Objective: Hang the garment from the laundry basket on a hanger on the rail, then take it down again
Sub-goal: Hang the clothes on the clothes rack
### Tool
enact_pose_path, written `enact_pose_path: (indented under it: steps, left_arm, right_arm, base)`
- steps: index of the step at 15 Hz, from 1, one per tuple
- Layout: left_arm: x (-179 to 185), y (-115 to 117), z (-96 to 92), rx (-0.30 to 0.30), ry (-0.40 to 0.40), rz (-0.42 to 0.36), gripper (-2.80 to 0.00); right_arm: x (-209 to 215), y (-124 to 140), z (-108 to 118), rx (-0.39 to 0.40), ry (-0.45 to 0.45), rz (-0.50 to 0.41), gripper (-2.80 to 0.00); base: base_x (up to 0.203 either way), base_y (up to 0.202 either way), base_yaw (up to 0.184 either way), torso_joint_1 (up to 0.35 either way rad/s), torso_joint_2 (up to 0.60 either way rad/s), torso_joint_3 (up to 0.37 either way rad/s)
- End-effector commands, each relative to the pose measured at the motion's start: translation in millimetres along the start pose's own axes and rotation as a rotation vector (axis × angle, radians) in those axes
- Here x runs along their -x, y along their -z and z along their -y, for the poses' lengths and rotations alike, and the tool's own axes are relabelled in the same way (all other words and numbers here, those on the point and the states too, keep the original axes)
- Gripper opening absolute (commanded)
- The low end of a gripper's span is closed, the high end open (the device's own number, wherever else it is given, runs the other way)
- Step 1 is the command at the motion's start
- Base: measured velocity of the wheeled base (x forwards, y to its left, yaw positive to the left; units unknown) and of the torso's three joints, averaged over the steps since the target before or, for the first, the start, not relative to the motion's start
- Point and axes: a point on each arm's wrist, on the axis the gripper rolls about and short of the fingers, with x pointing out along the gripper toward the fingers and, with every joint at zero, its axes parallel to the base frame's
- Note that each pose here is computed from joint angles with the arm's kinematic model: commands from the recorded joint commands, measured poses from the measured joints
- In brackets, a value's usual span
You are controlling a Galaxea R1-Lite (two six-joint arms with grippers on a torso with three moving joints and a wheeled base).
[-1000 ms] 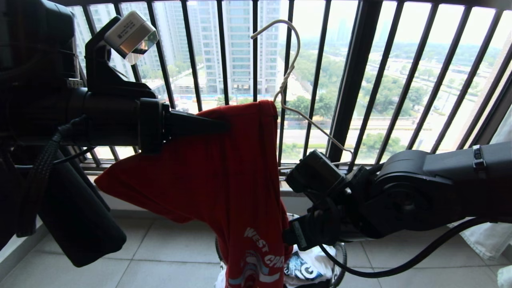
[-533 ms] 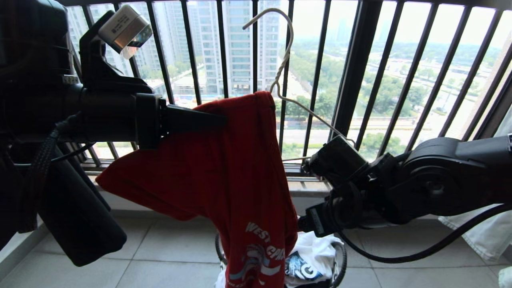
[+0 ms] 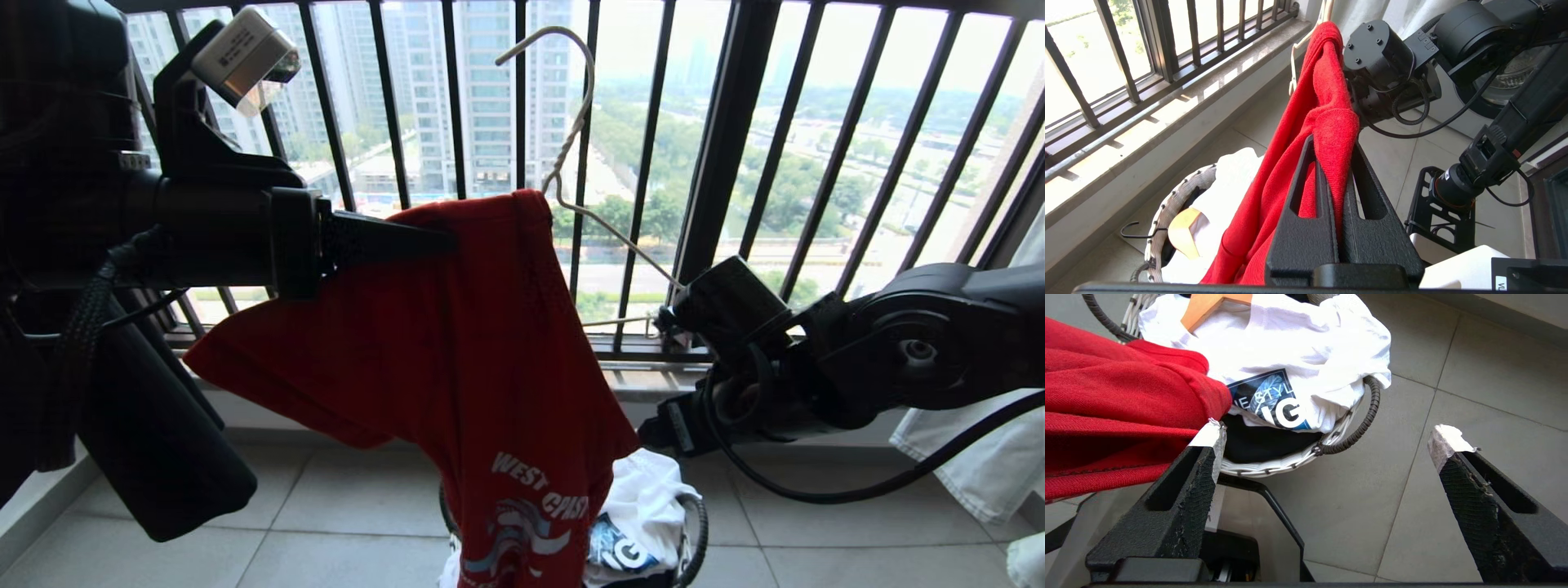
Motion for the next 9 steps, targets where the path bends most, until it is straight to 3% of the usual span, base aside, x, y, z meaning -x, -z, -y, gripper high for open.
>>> enact_pose_path:
  steps: [1,9]
  left_arm:
    - [0.9,-0.9,0.2,-0.001,0.002,0.003,-2.80]
    - [2.3,-1.4,-1.0,0.006,-0.005,0.005,-2.80]
  right_arm:
    - [0.6,-0.8,2.5,-0.002,0.005,0.002,-2.80]
    - [-2.4,-2.4,9.1,-0.020,0.020,-0.002,-2.80]
  base:
    - [0.000,0.000,0.000,0.000,0.00,0.000]
    - [0.000,0.000,0.000,0.000,0.00,0.000]
